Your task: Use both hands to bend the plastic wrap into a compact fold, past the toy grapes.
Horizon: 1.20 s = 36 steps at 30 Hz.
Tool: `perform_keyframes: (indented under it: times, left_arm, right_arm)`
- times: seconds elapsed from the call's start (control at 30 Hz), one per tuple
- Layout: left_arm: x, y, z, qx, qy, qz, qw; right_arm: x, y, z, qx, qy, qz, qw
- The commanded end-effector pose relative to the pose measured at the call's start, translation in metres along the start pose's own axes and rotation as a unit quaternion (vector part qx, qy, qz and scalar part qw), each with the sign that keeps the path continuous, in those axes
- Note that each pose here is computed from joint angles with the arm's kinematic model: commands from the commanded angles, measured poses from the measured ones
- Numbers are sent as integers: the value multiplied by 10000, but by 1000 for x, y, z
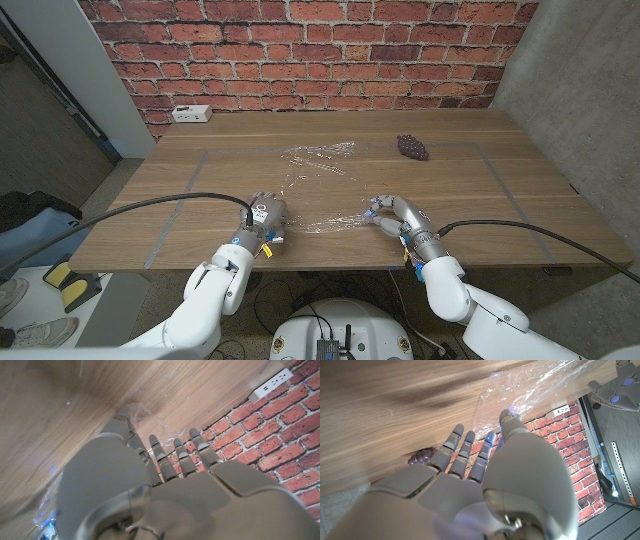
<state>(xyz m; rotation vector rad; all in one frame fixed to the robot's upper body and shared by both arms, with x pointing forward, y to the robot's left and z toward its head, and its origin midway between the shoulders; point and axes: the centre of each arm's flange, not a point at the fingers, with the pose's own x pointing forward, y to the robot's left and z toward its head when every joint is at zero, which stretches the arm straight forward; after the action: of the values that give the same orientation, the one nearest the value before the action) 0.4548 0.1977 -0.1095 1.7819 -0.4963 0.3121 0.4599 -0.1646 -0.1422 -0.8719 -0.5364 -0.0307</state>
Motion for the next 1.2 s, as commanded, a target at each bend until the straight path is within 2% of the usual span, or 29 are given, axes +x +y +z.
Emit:
perform_keyframes:
  times: [0.03,0.27,0.33,0.37,0.5,0.9,1.2]
  left_arm:
    - [-4,5,-9,-379,93,444,9983]
    - [-10,18,-15,-637,139,416,9970]
    - [-11,20,-16,-680,146,443,9966]
    - [-13,24,-18,-831,118,439,9955]
    - [-18,33,-19,-956,56,496,9942]
    - [-33,50,-20,-1231,2,752,9895]
    - [-38,60,-18,-1411,-201,775,9868]
  right_arm:
    - [-2,-5,-3,18,156,-233,9996]
    - [-9,-15,-6,223,234,-695,9971]
    - [-10,-17,-6,263,223,-773,9964]
    - [-13,-20,-7,267,200,-946,9950]
    - [-17,-26,-6,260,145,-1196,9924]
    - [-30,-39,-5,268,5,-1694,9852]
    - [-41,-46,-3,202,-8,-1886,9818]
